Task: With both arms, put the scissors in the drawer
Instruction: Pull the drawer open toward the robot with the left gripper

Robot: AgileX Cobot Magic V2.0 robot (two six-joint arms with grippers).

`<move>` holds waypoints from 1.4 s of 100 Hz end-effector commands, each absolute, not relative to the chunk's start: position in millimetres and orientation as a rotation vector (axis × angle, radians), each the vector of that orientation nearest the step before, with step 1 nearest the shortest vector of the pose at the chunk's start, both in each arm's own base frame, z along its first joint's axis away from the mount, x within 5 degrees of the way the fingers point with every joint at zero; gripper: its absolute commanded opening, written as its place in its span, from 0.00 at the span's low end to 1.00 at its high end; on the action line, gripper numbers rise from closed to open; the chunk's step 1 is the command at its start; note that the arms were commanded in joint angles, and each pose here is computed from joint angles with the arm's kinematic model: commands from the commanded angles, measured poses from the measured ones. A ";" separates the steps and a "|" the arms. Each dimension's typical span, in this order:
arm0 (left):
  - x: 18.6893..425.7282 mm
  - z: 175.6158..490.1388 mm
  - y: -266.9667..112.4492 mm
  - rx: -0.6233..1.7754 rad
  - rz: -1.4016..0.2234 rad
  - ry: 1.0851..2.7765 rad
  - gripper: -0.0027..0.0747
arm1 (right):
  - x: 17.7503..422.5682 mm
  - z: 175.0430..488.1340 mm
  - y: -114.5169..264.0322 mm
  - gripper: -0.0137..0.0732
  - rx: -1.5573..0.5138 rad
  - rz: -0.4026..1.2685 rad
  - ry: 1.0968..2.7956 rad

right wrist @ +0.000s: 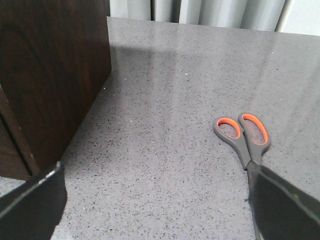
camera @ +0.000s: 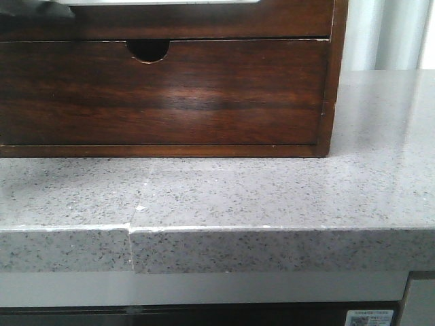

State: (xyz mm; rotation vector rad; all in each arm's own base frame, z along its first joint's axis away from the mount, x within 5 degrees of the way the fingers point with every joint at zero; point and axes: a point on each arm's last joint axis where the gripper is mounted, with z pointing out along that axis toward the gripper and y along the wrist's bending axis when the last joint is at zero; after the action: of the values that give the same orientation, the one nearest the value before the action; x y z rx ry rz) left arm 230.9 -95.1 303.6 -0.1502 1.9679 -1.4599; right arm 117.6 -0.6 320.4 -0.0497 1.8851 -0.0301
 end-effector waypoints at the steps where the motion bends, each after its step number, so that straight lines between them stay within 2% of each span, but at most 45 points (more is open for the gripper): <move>1: 227.8 327.4 -98.5 -0.127 -1.594 1.840 0.30 | 120.4 336.8 -2.4 0.93 -0.048 -0.058 1.784; 20: 225.0 328.9 -100.3 -0.092 -1.630 1.834 0.19 | 120.4 336.8 -2.4 0.93 -0.048 -0.058 1.784; 45: 216.1 326.6 -100.0 -0.063 -1.617 1.850 0.11 | 120.4 336.7 -2.4 0.93 -0.048 -0.058 1.786; 77: 151.6 311.5 -92.7 -0.017 -1.620 1.821 0.04 | 120.3 336.1 -2.3 0.93 -0.049 -0.057 1.792; 99: 103.4 301.2 -86.4 0.041 -1.608 1.742 0.04 | 120.3 336.1 -2.3 0.93 -0.049 -0.057 1.792; 122: 84.1 301.5 -82.9 0.069 -1.582 1.687 0.05 | 120.3 336.1 -2.3 0.93 -0.049 -0.057 1.792; 131: 85.3 300.0 -82.3 0.048 -1.569 1.704 0.07 | 120.3 336.1 -2.3 0.93 -0.049 -0.057 1.792; 140: 85.8 299.9 -82.1 0.043 -1.564 1.705 0.15 | 120.3 336.1 -2.3 0.93 -0.049 -0.057 1.792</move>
State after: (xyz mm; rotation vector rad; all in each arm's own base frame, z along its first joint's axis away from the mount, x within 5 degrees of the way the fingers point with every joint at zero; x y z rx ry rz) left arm 93.7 -78.3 281.0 -0.1877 1.7952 -1.5914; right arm 117.6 -0.6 320.2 -0.0498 1.8869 -0.0299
